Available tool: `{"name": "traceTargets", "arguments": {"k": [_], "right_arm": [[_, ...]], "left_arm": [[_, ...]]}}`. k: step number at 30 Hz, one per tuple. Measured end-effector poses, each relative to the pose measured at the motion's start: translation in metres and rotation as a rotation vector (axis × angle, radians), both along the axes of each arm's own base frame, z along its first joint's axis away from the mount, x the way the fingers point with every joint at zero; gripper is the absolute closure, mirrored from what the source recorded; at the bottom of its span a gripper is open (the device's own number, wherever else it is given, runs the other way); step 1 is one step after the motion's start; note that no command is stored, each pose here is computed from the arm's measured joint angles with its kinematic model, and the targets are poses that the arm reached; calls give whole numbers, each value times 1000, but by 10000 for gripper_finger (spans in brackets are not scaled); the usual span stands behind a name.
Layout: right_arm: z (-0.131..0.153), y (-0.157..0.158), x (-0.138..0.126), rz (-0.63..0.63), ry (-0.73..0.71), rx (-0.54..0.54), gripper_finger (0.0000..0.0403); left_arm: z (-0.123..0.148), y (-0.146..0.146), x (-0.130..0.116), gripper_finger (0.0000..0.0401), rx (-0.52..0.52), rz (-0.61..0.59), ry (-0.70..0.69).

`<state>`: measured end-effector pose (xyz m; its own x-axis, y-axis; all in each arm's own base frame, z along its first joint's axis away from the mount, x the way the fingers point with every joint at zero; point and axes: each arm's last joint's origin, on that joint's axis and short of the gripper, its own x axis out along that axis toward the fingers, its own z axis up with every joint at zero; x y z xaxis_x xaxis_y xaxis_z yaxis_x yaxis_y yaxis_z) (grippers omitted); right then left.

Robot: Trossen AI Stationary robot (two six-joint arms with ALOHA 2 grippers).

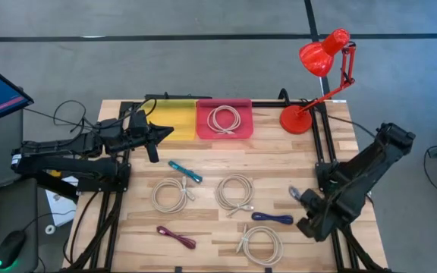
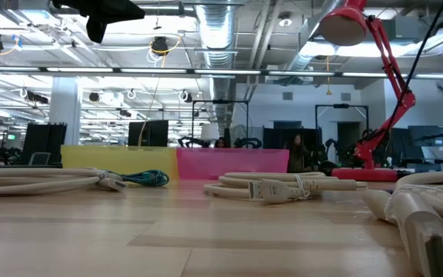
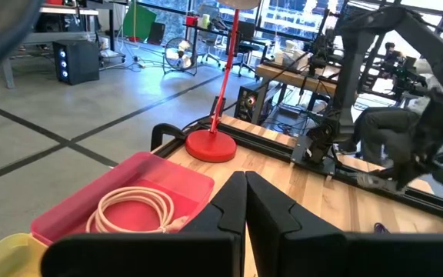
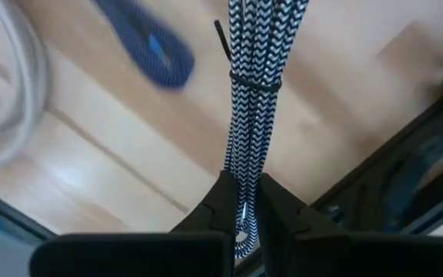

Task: Pick & Place USB Port
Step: Put the white charger cable into the yellow bin

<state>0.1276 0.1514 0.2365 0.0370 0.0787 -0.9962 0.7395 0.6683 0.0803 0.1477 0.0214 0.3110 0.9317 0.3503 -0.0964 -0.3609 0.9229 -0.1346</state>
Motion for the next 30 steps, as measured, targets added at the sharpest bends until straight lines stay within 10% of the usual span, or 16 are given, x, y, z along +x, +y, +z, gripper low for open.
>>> {"name": "traceTargets", "arguments": {"k": [30], "right_arm": [[70,-105,83,95,-579,-486,387]], "left_arm": [[0,0,0,395,0,0,-1]]}}
